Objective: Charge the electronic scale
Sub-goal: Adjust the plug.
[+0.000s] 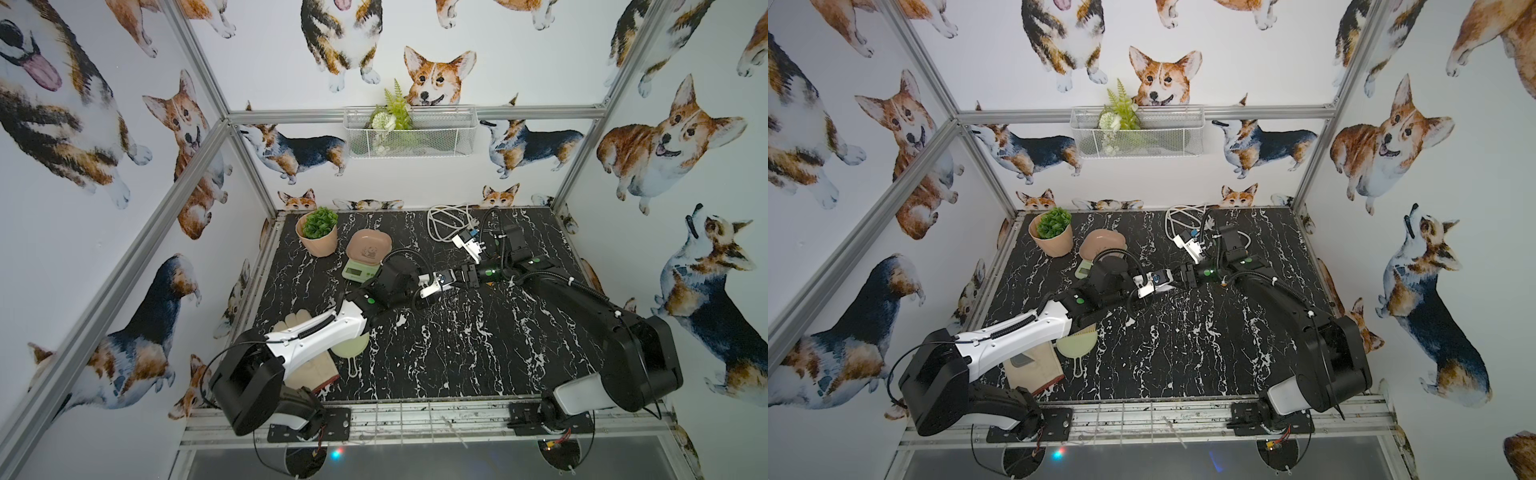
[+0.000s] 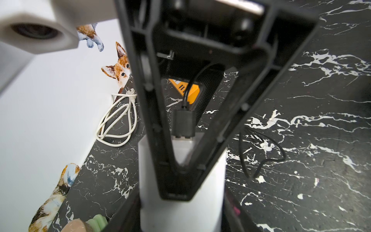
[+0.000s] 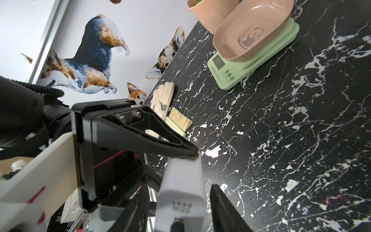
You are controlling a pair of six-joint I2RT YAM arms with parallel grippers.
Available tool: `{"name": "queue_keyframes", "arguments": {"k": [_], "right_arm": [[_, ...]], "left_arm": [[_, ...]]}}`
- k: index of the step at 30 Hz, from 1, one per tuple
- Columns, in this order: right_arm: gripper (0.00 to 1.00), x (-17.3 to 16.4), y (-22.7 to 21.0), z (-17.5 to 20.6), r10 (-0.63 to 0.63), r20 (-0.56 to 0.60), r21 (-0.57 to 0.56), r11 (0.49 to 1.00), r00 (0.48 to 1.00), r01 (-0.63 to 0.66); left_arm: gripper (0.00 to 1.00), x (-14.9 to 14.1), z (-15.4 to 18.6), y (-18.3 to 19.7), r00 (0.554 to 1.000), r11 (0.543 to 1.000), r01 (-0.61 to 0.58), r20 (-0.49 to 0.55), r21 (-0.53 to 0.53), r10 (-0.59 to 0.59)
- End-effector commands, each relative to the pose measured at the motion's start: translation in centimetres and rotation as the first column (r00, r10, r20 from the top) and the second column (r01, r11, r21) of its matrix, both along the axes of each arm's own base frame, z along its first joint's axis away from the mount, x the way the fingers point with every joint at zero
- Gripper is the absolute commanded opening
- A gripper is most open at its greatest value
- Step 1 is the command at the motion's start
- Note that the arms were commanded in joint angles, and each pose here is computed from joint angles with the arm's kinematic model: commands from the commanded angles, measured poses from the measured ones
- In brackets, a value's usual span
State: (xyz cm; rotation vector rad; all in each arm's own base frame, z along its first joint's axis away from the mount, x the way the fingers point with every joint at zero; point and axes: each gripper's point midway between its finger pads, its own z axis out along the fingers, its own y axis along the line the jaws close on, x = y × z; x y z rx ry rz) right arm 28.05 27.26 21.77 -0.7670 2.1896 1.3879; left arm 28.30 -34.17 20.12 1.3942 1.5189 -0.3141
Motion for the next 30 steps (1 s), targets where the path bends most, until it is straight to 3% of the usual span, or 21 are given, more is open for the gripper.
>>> {"name": "queue_keyframes", "arguments": {"k": [1, 9, 17, 20, 27, 28, 30], "right_arm": [[0.51, 0.1, 0.4, 0.6, 0.019, 0.008, 0.022, 1.000, 1.000, -0.019], [0.43, -0.2, 0.4, 0.8, 0.039, 0.013, 0.009, 0.999, 0.999, -0.040], [0.48, -0.5, 0.2, 0.4, 0.048, 0.003, -0.002, 0.999, 0.999, -0.048], [0.39, -0.6, 0.2, 0.4, 0.053, 0.002, -0.012, 0.999, 0.999, -0.053], [0.08, -0.6, -0.2, 0.7, 0.053, 0.014, -0.024, 0.998, 0.999, -0.052], [0.02, -0.6, -0.2, 0.9, 0.056, 0.021, -0.024, 0.998, 0.998, -0.056], [0.00, -0.7, -0.6, 1.2, 0.057, 0.028, -0.035, 0.998, 0.998, -0.056]], "left_arm": [[0.00, 0.5, 1.3, -0.5, 1.000, 0.999, 0.000, 0.029, -0.043, 0.001], [0.00, 0.9, 1.3, -0.6, 0.999, 0.999, -0.015, 0.030, -0.049, 0.017], [0.00, 1.4, 1.7, -0.7, 0.999, 0.998, -0.034, 0.040, -0.058, 0.036], [0.00, 1.3, 1.8, -0.8, 0.999, 0.997, -0.029, 0.038, -0.067, 0.032], [0.00, 1.4, 2.3, -1.0, 0.998, 0.995, -0.033, 0.041, -0.090, 0.036], [0.08, 1.4, 2.5, -1.0, 0.999, 0.995, -0.031, 0.038, -0.096, 0.034], [0.43, 1.0, 3.2, -1.1, 0.999, 0.992, -0.027, 0.014, -0.123, 0.029]]}}
